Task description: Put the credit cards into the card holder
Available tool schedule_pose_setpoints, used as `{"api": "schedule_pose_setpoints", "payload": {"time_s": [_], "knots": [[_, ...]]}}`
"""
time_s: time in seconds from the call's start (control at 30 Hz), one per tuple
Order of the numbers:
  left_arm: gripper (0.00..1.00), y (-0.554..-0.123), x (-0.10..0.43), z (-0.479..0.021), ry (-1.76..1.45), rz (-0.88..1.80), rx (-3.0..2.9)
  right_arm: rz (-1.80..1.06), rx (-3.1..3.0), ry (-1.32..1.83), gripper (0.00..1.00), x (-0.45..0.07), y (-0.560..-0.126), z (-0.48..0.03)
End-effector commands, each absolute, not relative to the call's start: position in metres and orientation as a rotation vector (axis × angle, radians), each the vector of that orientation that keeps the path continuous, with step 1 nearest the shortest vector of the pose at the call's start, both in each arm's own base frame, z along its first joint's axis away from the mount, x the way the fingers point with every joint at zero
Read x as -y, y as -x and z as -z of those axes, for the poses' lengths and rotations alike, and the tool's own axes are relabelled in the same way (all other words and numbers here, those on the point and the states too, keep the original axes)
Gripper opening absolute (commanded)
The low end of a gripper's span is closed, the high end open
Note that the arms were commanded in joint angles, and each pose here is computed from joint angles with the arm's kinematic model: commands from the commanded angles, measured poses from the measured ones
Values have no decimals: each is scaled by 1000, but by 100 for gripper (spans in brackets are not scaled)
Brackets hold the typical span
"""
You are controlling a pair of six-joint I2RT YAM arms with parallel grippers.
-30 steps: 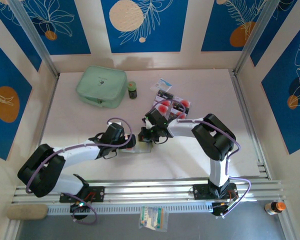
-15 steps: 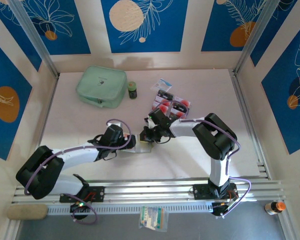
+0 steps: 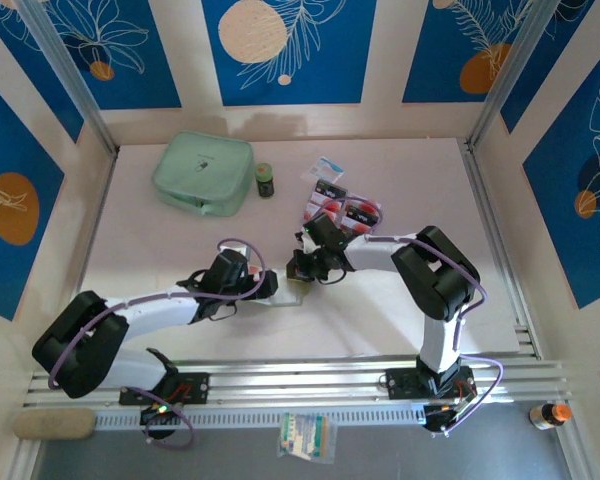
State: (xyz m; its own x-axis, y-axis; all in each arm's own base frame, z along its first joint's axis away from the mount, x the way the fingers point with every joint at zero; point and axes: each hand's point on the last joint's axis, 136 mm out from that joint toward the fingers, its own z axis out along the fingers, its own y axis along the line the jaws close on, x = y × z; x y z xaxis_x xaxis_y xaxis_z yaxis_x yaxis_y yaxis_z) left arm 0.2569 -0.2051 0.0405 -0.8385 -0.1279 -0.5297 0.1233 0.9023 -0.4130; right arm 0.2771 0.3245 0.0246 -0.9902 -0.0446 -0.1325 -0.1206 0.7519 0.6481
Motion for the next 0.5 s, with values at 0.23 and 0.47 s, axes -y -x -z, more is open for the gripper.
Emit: {"api": "schedule_pose_setpoints", "payload": {"time_s": [0.23,0.47], "knots": [[100,-254,211,-39,-12,617,-2504,-1108,-2859,199,0,-345,-268,-24],[100,-252,209,-34,-19,597,-2522,-1119,-2862,189,0,-348,-266,-23]]}}
